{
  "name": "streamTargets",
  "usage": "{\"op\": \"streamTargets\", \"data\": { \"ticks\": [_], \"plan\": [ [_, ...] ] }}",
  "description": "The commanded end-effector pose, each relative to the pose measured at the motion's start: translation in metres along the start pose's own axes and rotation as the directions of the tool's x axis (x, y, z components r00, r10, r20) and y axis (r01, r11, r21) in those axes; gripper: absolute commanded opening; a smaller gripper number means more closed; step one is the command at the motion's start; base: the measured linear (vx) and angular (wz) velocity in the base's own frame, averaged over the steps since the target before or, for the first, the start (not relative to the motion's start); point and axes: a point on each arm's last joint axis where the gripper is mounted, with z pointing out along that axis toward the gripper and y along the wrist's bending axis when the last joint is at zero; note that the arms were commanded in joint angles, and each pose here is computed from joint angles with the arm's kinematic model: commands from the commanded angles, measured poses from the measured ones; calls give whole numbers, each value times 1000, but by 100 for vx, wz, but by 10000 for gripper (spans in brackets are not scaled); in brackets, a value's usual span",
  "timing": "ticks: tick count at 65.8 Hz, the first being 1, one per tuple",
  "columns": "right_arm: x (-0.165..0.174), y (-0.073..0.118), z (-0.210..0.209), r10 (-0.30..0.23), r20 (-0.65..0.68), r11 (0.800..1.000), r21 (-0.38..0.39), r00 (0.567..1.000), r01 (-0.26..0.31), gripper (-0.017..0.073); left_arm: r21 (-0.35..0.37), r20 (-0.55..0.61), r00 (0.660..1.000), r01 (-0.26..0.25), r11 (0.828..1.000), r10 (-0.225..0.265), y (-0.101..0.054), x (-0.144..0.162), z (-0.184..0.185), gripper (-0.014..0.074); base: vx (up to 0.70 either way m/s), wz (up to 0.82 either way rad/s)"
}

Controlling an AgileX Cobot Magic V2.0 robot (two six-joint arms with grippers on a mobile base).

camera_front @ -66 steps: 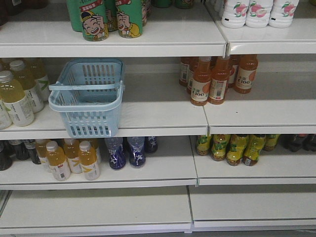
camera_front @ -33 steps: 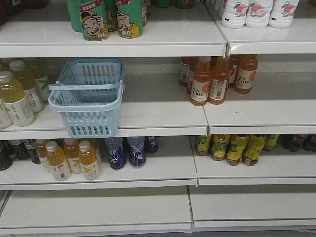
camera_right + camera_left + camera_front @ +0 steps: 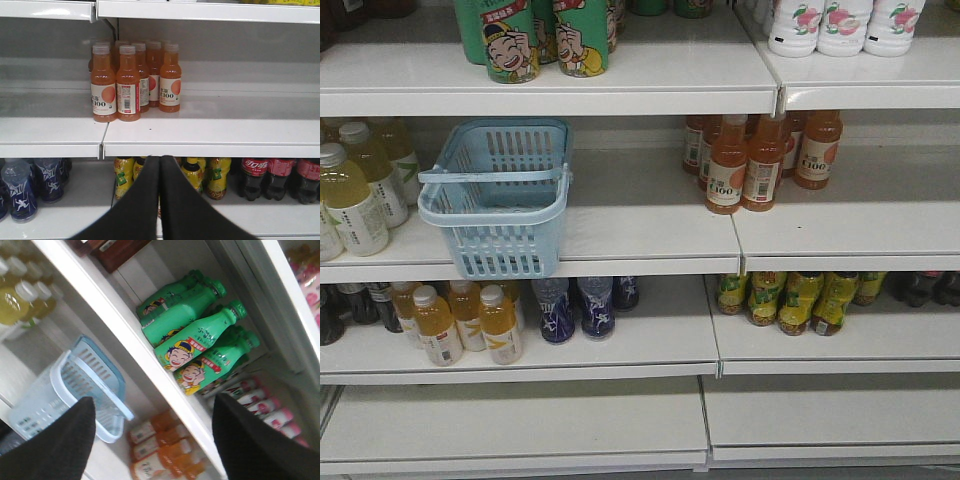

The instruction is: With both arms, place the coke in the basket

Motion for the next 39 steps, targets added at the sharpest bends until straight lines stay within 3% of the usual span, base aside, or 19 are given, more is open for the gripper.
{"op": "streamTargets", "data": {
  "ticks": [1,4,9,22,39],
  "plan": [
    [-5,-1,-1,-7,78,1000,14,997,6,-10,76,48,982,180,981,-184,-14,-9,2,486,0,0],
    [-5,-1,-1,-7,78,1000,14,997,6,-10,70,41,967,247,966,-250,-13,-9,4,486,0,0],
    [-5,-1,-1,-7,78,1000,14,997,6,-10,63,34,949,312,948,-314,-13,-9,6,486,0,0],
    [-5,-1,-1,-7,78,1000,14,997,6,-10,-6,5,941,338,941,-338,-7,-4,16,486,0,0],
    [-5,-1,-1,-7,78,1000,14,997,6,-10,-124,-13,877,476,871,-481,5,3,35,486,0,0]
  ]
}}
